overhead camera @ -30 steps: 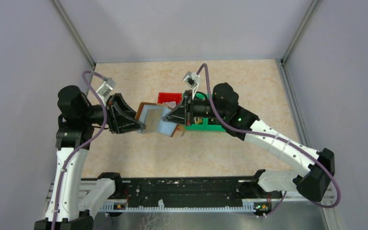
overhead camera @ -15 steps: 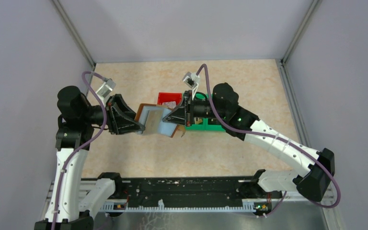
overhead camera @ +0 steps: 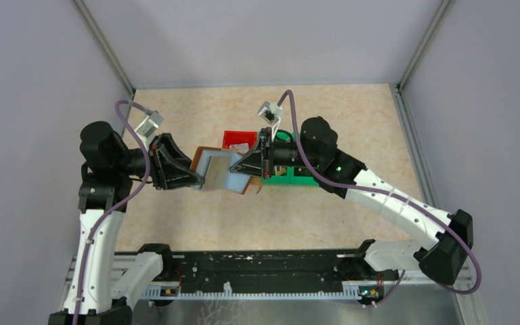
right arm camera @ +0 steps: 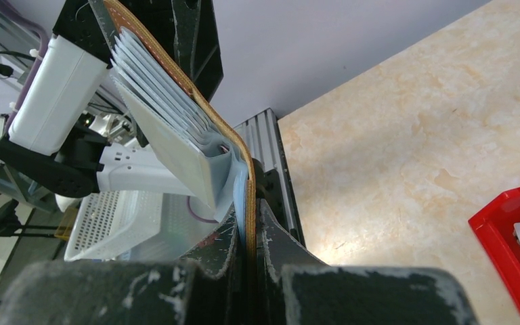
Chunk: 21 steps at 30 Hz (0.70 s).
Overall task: Take the credit cards out of the card holder
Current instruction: Remove the credit card from the card holder.
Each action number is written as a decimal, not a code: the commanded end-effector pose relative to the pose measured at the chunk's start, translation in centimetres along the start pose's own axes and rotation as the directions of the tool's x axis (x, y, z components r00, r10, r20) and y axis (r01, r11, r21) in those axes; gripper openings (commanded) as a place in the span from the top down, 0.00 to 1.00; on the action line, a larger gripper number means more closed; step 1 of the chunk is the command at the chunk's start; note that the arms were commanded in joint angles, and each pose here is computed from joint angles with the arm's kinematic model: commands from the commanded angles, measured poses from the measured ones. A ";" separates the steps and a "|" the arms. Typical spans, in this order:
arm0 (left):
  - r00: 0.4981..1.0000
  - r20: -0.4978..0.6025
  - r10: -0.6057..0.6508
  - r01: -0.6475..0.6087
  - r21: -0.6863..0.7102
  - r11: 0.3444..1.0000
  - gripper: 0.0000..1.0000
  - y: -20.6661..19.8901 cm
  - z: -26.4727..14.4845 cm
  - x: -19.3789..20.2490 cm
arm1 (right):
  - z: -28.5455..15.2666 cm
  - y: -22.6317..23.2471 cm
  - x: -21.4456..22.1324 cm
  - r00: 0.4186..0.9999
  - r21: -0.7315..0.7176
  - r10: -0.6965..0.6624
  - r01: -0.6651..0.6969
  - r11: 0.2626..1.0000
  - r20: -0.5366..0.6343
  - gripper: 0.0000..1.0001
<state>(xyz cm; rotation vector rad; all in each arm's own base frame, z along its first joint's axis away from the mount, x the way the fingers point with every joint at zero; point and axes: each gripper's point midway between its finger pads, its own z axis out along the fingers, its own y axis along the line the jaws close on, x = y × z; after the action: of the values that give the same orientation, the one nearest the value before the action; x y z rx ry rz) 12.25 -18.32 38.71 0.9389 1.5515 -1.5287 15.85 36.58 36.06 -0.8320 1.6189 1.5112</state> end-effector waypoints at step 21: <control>1.000 0.008 -0.013 0.013 -0.005 1.000 0.60 -0.1 0.1 0.1 | 0.4 1.0 -3.4 0.993 -0.007 -0.002 0.003 1.000 0.118 1.00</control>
<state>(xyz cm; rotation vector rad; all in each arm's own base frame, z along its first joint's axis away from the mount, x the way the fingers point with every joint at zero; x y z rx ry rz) 12.82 -18.37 38.60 0.8988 1.5673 -1.5161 16.15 36.65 36.26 -0.7808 1.6473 1.5282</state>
